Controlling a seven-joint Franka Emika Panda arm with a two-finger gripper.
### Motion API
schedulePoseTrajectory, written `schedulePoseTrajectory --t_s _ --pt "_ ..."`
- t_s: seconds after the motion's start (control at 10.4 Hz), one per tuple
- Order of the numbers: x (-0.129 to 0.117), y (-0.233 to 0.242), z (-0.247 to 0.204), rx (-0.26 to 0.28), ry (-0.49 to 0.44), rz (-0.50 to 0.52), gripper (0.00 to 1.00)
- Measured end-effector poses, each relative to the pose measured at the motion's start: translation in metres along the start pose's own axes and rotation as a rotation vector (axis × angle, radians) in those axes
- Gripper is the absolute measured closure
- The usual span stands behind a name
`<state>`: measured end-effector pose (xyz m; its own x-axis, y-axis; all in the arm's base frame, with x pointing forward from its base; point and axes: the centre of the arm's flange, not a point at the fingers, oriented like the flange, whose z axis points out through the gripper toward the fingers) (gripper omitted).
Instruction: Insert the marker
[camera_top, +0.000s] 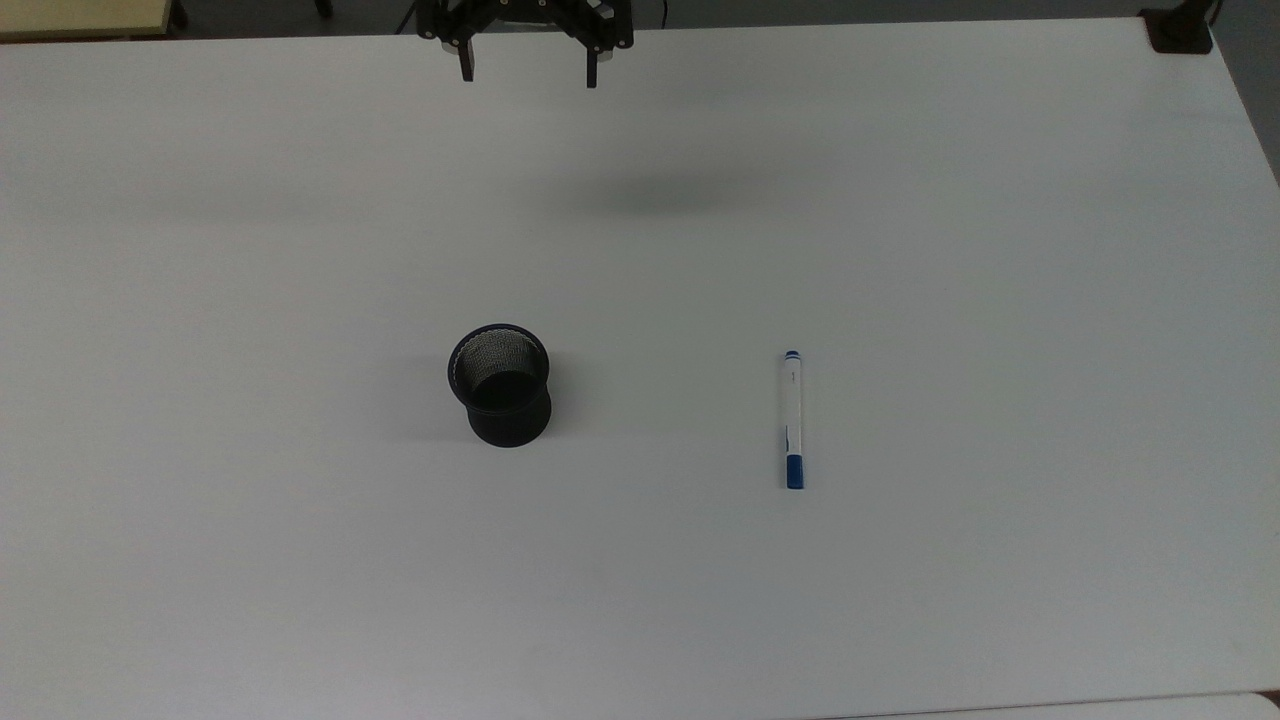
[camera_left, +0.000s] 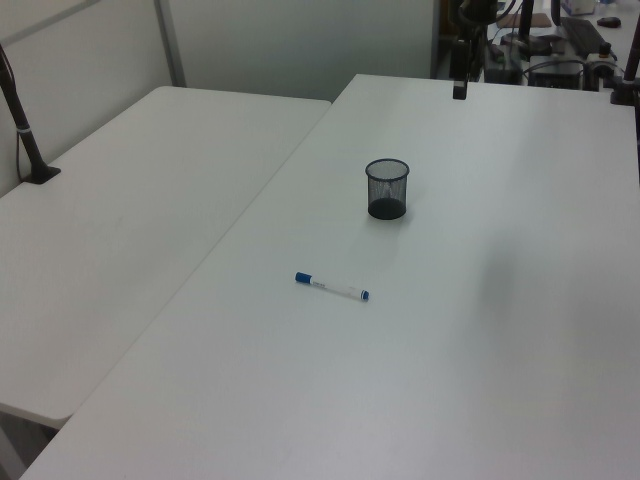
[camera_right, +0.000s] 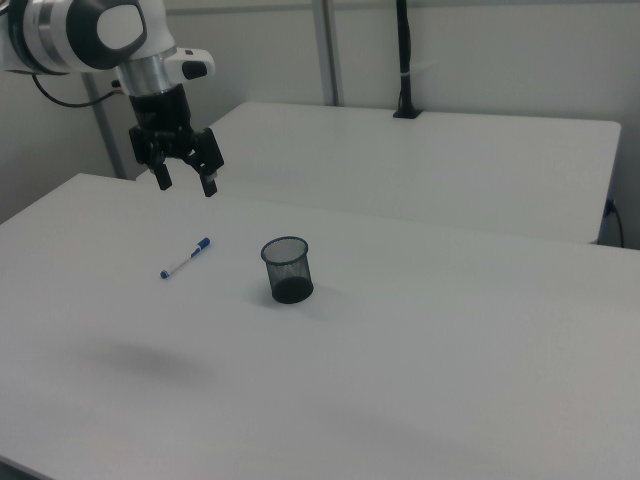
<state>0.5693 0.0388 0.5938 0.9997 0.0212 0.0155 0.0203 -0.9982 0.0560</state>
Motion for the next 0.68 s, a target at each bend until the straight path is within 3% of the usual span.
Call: schedulePoseTrajectory --t_s 0.68 --pt "-0.0004 -0.0021 0.0026 0.0 -0.005 -0.005 0.0"
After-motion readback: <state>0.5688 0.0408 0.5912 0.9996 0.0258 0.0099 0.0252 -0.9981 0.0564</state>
